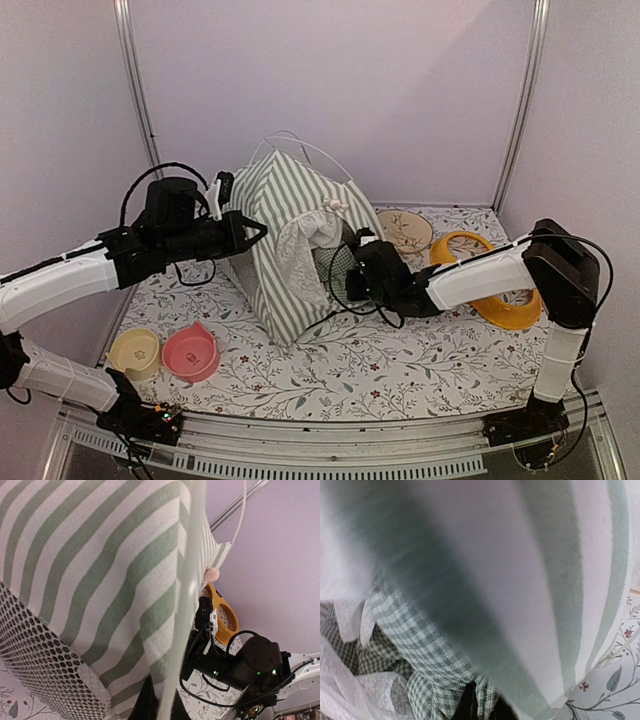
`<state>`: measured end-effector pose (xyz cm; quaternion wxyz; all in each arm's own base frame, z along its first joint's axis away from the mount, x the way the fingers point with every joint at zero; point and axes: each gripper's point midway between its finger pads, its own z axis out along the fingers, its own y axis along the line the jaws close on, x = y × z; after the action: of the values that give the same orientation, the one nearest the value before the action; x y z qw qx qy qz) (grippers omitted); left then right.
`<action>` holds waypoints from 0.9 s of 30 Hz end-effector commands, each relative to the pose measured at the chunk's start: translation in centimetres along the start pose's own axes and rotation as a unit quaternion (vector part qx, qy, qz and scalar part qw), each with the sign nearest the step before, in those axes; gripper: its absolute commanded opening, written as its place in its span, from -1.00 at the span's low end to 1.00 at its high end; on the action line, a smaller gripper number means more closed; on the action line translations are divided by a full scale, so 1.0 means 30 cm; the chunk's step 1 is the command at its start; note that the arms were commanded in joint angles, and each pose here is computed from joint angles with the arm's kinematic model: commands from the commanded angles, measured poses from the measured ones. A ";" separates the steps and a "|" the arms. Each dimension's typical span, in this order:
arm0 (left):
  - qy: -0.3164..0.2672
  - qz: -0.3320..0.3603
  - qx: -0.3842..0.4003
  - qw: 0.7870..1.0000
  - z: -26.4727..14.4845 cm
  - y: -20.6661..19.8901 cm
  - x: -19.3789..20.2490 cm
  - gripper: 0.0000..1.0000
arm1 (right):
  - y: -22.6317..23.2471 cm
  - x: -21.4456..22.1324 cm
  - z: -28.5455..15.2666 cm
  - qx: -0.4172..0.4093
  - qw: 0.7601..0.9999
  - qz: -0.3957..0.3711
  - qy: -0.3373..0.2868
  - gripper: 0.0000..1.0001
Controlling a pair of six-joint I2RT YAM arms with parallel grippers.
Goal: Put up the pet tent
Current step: Place the cushion in the tent.
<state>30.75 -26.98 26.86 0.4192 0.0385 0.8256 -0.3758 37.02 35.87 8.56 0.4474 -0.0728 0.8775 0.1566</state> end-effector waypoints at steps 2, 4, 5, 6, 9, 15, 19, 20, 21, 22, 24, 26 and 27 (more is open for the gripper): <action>-0.085 -0.068 0.002 0.994 -0.060 -0.004 -0.104 -1.00 | 0.189 0.079 -0.237 -0.096 0.985 -0.132 -0.062 -1.00; -0.081 -0.066 -0.005 0.995 -0.052 0.006 -0.097 -1.00 | 0.221 0.026 -0.306 -0.171 0.978 -0.097 -0.071 -1.00; -0.077 -0.065 -0.007 0.995 -0.047 0.011 -0.091 -1.00 | 0.238 0.000 -0.338 -0.206 0.972 -0.086 -0.073 -0.98; -0.073 -0.065 -0.008 0.995 -0.041 0.015 -0.081 -1.00 | 0.250 -0.020 -0.352 -0.241 0.965 -0.085 -0.065 -0.94; -0.060 -0.065 -0.007 0.996 -0.026 0.020 -0.056 -1.00 | 0.237 0.020 -0.327 -0.241 0.967 -0.086 0.005 -0.87; -0.020 -0.048 0.011 0.999 0.017 -0.010 -0.010 -1.00 | 0.101 0.032 -0.410 -0.196 0.980 -0.028 0.010 0.18; 0.023 -0.035 0.033 0.999 0.064 -0.046 0.042 -1.00 | 0.043 -0.190 -0.528 -0.164 0.980 0.074 -0.084 0.50; 0.028 -0.035 0.039 0.998 0.072 -0.056 0.051 -1.00 | 0.038 -0.231 -0.532 -0.153 0.979 0.092 -0.099 0.49; 0.031 -0.034 0.045 0.998 0.080 -0.065 0.057 -1.00 | 0.043 -0.257 -0.519 -0.143 0.979 0.101 -0.105 0.43; 0.033 -0.034 0.050 0.998 0.087 -0.076 0.063 -1.00 | 0.061 -0.281 -0.499 -0.139 0.978 0.109 -0.107 0.35; 0.032 -0.036 0.055 0.997 0.097 -0.093 0.067 -1.00 | 0.096 -0.318 -0.457 -0.128 0.979 0.110 -0.115 0.16; 0.029 -0.035 0.054 0.997 0.105 -0.101 0.064 -1.00 | 0.134 -0.344 -0.408 -0.130 0.977 0.105 -0.131 0.06; 0.026 -0.036 0.054 0.998 0.107 -0.103 0.062 -1.00 | 0.137 -0.347 -0.367 -0.115 0.979 0.101 -0.132 0.03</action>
<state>31.05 -30.38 26.21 0.4090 0.0603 0.8145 -0.4070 30.93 34.56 25.88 0.5188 -0.0450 0.7802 0.3465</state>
